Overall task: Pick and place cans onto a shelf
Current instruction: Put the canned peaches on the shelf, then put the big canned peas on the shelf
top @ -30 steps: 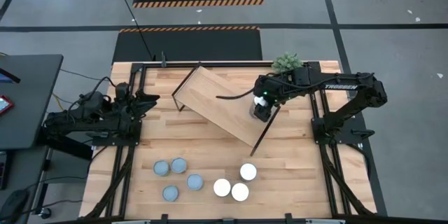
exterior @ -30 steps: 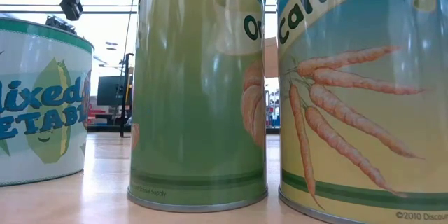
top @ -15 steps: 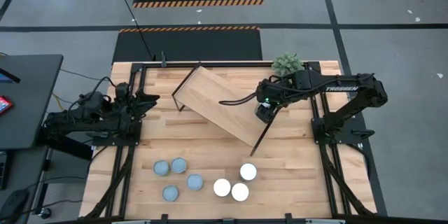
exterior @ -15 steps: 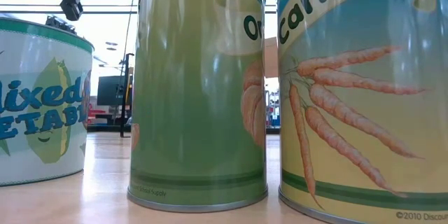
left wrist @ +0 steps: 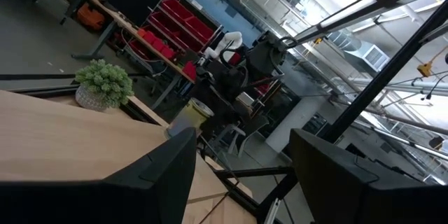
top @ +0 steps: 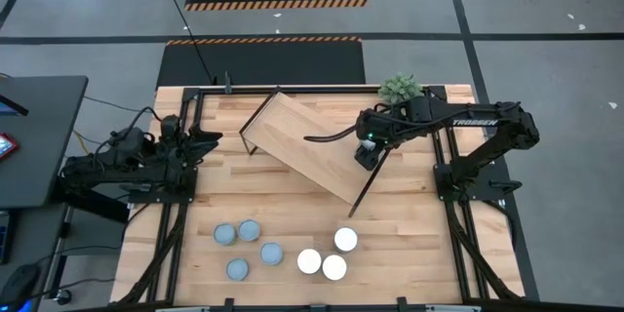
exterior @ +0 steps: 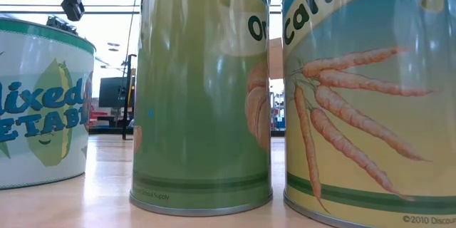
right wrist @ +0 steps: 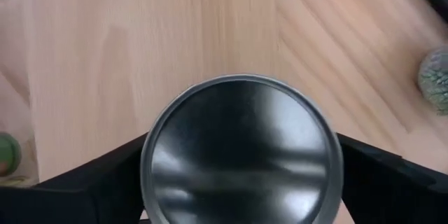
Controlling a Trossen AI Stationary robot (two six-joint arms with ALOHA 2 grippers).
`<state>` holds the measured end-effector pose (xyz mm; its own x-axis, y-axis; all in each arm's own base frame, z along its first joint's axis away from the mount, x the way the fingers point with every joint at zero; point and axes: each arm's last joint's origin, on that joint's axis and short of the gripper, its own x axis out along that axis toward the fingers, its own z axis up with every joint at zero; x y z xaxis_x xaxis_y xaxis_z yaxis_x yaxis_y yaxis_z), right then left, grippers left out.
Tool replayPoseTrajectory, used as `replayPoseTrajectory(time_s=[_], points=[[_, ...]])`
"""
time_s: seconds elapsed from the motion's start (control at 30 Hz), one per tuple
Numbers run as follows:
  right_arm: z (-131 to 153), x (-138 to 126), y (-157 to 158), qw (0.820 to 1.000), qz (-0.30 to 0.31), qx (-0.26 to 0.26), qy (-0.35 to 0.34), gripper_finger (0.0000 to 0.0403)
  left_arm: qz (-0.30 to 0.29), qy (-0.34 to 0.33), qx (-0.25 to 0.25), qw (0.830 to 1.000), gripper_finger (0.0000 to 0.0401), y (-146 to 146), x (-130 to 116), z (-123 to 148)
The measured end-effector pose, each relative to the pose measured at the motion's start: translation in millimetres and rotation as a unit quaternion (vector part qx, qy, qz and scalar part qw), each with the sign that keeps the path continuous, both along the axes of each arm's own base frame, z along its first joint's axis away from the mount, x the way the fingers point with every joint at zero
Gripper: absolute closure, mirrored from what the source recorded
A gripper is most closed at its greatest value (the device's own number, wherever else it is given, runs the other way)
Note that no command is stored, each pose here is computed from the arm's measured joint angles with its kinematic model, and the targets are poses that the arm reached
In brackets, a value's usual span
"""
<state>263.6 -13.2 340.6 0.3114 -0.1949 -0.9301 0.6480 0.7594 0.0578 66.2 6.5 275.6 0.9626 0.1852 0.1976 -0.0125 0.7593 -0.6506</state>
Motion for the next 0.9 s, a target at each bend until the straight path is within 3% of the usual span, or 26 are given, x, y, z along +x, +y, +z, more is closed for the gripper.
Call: replayPoseTrajectory(time_s=[0.2,0.6,0.77,0.9], points=[[1.5,1.5,-2.3,1.0,-0.002,-0.004,-0.009,0.0006,-0.01,0.0,0.002,1.0,0.0165,-0.6,0.1,0.0],[28.6,12.7,-15.5,0.993,0.024,-0.07,-0.096,0.0003,-0.012,0.0,0.003,1.0,0.0165,-0.7,0.1,0.0],[54.3,16.2,-23.5,0.982,0.045,-0.092,-0.157,0.0003,-0.012,0.001,0.003,1.0,0.0165,-0.7,0.1,-0.1],[78.0,20.8,-18.7,0.963,0.112,-0.102,-0.224,0.0004,-0.032,0.0,0.02,0.999,0.0165,-2.0,0.2,0.5]])
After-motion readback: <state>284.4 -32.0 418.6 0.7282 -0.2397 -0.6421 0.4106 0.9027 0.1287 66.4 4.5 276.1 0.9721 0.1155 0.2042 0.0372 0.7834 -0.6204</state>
